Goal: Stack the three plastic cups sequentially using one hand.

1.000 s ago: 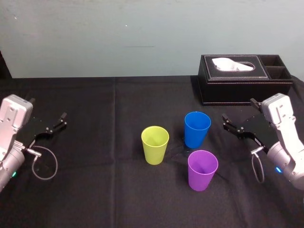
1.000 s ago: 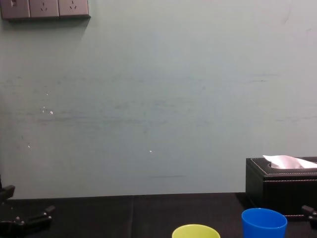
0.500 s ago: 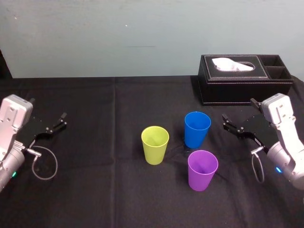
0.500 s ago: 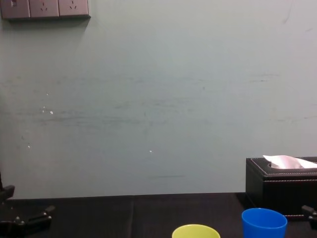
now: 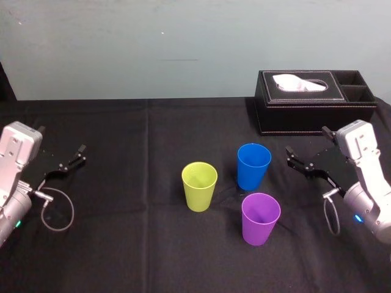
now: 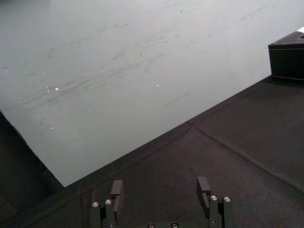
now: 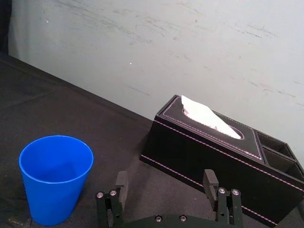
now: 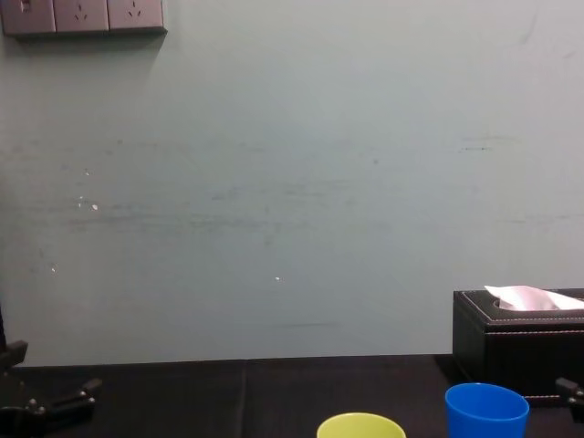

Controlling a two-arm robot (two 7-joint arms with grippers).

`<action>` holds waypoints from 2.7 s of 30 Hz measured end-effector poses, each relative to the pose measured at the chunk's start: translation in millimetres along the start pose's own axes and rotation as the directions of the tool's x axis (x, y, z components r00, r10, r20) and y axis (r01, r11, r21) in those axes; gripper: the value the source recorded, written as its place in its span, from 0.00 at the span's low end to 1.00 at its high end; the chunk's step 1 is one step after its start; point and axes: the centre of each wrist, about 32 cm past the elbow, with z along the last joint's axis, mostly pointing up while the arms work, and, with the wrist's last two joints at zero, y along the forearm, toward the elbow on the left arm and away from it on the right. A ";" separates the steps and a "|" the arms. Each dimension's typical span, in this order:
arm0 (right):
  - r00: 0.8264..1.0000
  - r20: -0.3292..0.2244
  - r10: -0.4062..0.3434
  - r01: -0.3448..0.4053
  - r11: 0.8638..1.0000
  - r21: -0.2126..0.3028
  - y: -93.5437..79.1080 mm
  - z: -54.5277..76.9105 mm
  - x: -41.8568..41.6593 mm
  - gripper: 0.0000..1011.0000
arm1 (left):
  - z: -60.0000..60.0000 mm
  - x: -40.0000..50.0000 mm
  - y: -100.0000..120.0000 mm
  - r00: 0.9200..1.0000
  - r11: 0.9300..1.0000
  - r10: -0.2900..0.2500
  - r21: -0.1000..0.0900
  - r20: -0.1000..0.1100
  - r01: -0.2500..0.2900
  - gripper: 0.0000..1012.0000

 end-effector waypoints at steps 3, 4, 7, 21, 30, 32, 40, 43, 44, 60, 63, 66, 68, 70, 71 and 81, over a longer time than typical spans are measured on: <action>1.000 0.000 0.000 0.000 1.000 0.000 0.0 0.0 0.0 0.99 | 0.0 0.0 0.0 1.000 1.000 0.000 0.000 0.000 0.000 1.00; 1.000 0.000 0.000 0.000 1.000 0.000 0.0 0.0 0.0 0.99 | 0.0 0.0 0.0 1.000 1.000 0.000 0.000 0.000 0.000 1.00; 1.000 -0.002 0.000 0.000 1.000 0.002 -1.8 0.3 1.7 0.99 | 0.0 0.0 0.0 1.000 1.000 0.000 0.000 0.000 0.000 1.00; 0.997 -0.006 0.083 -0.083 0.996 0.033 -29.1 13.7 21.8 0.99 | 0.0 0.0 0.0 1.000 1.000 0.000 0.000 0.000 0.000 1.00; 0.988 0.025 0.153 -0.154 0.987 0.050 -50.2 25.7 35.5 0.99 | 0.0 0.0 0.0 1.000 1.000 0.000 0.000 0.000 0.000 1.00; 0.985 0.027 0.169 -0.171 0.984 0.050 -53.7 27.2 37.6 0.99 | 0.0 0.0 0.0 1.000 1.000 0.000 0.000 0.000 0.000 1.00; 0.960 0.024 0.277 -0.278 0.960 0.035 -70.6 32.7 50.8 0.99 | 0.0 0.0 0.0 1.000 1.000 0.000 0.000 0.000 0.000 1.00; 0.950 0.020 0.311 -0.312 0.950 0.032 -76.2 32.0 53.6 0.99 | 0.0 0.0 0.0 1.000 1.000 0.000 0.000 0.000 0.000 1.00; 0.948 0.020 0.318 -0.318 0.947 0.031 -77.8 31.5 54.0 0.99 | 0.0 0.0 0.0 1.000 1.000 0.000 0.000 0.000 0.000 1.00; 0.880 -0.030 0.475 -0.474 0.880 0.035 -99.1 24.5 56.8 0.99 | 0.0 0.0 0.0 1.000 1.000 0.000 0.000 0.000 0.000 1.00; 0.867 -0.029 0.498 -0.497 0.867 0.031 -100.7 22.2 53.8 0.99 | 0.0 0.0 0.0 1.000 1.000 0.000 0.000 0.000 0.000 1.00; 0.855 -0.031 0.517 -0.517 0.856 0.025 -101.8 19.3 49.0 0.99 | 0.0 0.0 0.0 1.000 1.000 0.000 0.000 0.000 0.000 1.00; 0.851 -0.032 0.525 -0.524 0.851 0.022 -102.2 17.8 46.2 0.99 | 0.0 0.0 0.0 1.000 1.000 0.000 0.000 0.000 0.000 1.00; 0.842 -0.034 0.538 -0.538 0.843 0.016 -102.6 15.1 41.0 0.99 | 0.0 0.0 0.0 1.000 1.000 0.000 0.000 0.000 0.000 1.00; 0.841 -0.036 0.541 -0.540 0.841 0.014 -102.6 14.5 39.7 0.99 | 0.0 0.0 0.0 1.000 1.000 0.000 0.000 0.000 0.000 1.00; 0.834 -0.051 0.549 -0.550 0.835 -0.009 -100.2 6.1 25.4 0.99 | 0.0 0.0 0.0 1.000 1.000 0.000 0.000 0.000 0.000 1.00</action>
